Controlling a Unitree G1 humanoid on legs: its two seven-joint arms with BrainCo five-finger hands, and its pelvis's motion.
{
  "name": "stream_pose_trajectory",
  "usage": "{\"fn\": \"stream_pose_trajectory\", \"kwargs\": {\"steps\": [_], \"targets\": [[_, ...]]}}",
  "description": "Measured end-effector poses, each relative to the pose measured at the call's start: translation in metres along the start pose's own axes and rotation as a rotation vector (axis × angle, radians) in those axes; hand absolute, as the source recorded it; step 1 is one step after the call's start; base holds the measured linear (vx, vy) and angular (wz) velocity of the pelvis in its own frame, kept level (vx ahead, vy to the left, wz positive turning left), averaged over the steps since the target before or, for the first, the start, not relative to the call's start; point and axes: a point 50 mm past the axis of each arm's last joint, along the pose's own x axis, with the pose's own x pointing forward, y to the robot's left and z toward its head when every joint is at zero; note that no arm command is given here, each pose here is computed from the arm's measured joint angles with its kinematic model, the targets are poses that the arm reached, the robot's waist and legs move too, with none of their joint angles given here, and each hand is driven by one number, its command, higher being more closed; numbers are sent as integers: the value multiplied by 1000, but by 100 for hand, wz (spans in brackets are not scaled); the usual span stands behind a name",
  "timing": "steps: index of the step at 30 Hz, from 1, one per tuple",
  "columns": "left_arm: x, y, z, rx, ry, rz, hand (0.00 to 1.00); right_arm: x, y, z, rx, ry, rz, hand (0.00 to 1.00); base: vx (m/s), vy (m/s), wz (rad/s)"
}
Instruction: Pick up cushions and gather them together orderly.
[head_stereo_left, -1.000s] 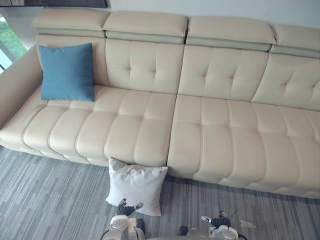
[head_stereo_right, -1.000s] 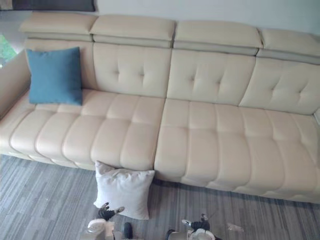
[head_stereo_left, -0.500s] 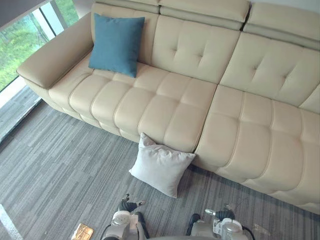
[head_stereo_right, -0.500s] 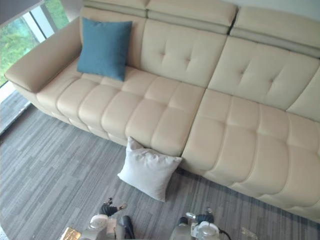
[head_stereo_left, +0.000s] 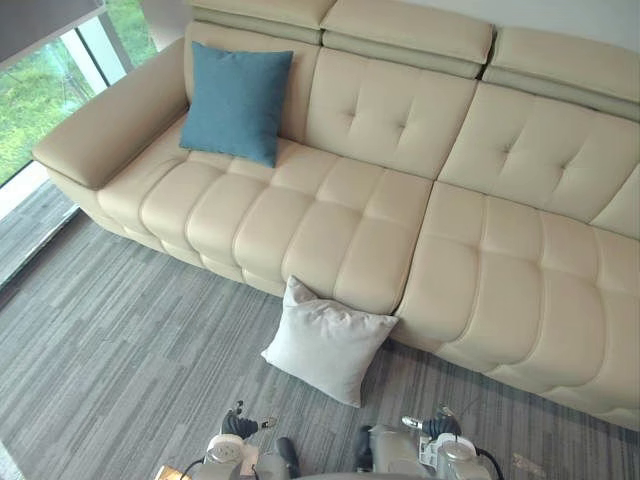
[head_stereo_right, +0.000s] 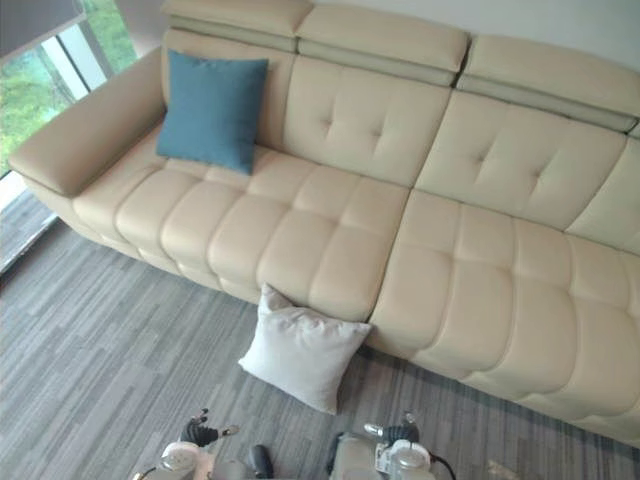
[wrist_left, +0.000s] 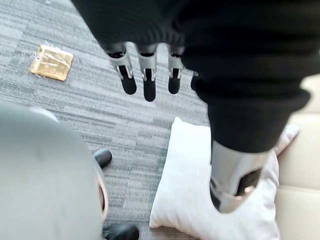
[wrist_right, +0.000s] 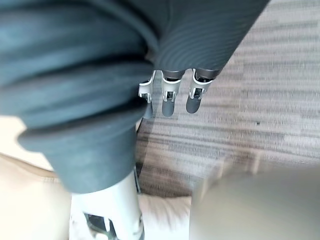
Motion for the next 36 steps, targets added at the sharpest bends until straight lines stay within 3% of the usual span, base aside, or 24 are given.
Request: {"fn": "stream_pose_trajectory", "kwargs": {"steps": [5, 9, 19, 31, 34, 36], "targets": [[0, -13, 12, -102, -23, -8, 0, -3, -7, -13, 42, 33, -28, 0, 227, -42, 35], [-1, -16, 20, -184, -49, 2, 0, -4, 1, 5, 71, -45, -13, 0, 145, 104, -43], [-2, -16, 17, -170, -39, 2, 0, -12, 28, 1, 75, -34, 57, 0, 76, 159, -31], [-5, -29, 3, -110, 13, -38, 0, -8, 7, -20, 22, 51, 10, 0, -5, -27, -19], [0, -21, 20, -137, -31, -13, 0, -4, 12, 1, 32, -10, 14, 0, -141, 1, -38], [6, -10, 61, -176, -154, 23, 0, 0, 17, 30, 56, -83, 17, 0, -245, -15, -18]]}}
